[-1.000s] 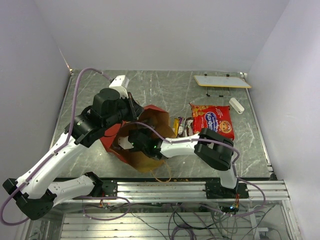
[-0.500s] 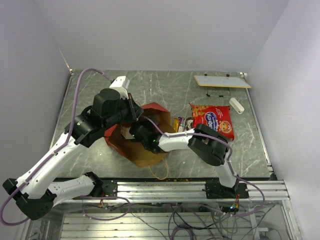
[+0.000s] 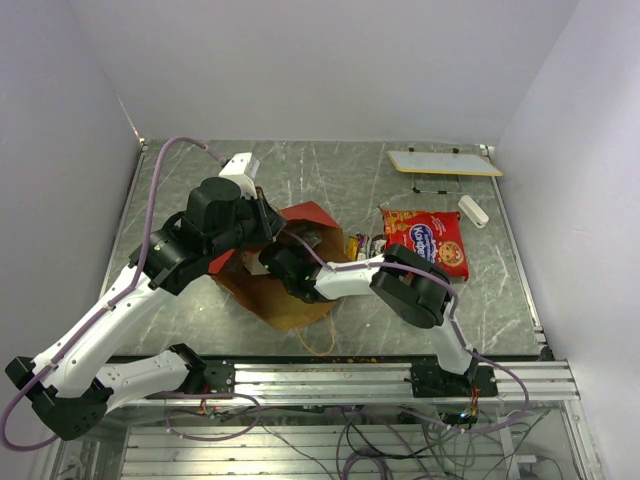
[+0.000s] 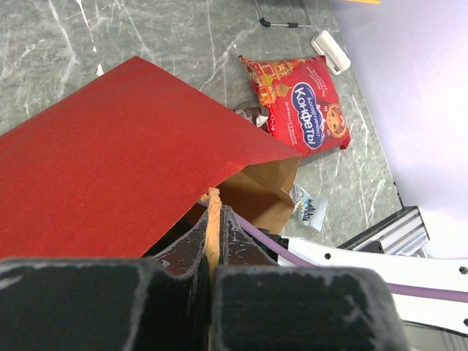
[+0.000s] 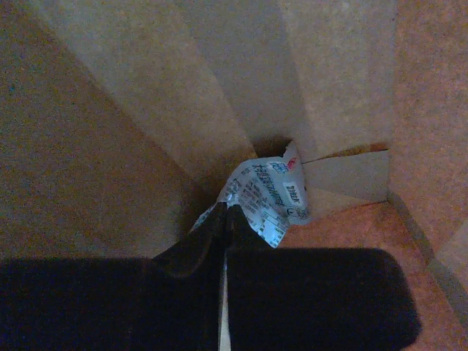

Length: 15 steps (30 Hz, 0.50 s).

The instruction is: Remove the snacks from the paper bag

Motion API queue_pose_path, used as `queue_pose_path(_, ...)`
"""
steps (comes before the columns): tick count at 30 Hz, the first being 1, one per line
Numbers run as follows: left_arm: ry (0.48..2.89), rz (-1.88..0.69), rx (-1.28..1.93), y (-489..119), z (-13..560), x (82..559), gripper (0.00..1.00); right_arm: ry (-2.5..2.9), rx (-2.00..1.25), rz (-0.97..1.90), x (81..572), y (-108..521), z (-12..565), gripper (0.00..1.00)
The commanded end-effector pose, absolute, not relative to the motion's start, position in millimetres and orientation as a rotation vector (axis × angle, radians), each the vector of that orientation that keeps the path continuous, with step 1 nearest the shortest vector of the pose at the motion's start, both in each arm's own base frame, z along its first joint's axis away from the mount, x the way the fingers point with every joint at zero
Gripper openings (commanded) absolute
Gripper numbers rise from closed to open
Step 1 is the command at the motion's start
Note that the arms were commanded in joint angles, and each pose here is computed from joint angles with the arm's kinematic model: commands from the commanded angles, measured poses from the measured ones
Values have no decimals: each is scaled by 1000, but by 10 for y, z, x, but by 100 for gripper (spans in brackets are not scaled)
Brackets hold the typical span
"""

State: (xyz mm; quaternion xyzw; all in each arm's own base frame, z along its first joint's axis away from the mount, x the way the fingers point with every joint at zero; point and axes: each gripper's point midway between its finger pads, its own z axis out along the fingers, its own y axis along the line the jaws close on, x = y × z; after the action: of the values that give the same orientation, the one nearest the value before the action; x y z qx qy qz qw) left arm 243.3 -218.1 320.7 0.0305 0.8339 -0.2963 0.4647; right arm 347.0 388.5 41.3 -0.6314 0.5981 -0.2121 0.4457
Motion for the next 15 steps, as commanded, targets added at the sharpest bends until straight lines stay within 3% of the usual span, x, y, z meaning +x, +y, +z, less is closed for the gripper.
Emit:
queue_pose_path(1, 2018, -716, 51, -2124, 3319, 2457, 7, 1439, -1514, -496, 3493, 3950, 727, 0)
queue_pose_path(11, 2035, -687, 39, -2111, 3275, 2507, 7, 1304, -1592, -101, 2981, 4088, 1065, 0)
queue_pose_path(15, 2025, -699, 44, -2123, 3298, 2507, 7, 1398, -1537, -190, 3108, 3989, 918, 0)
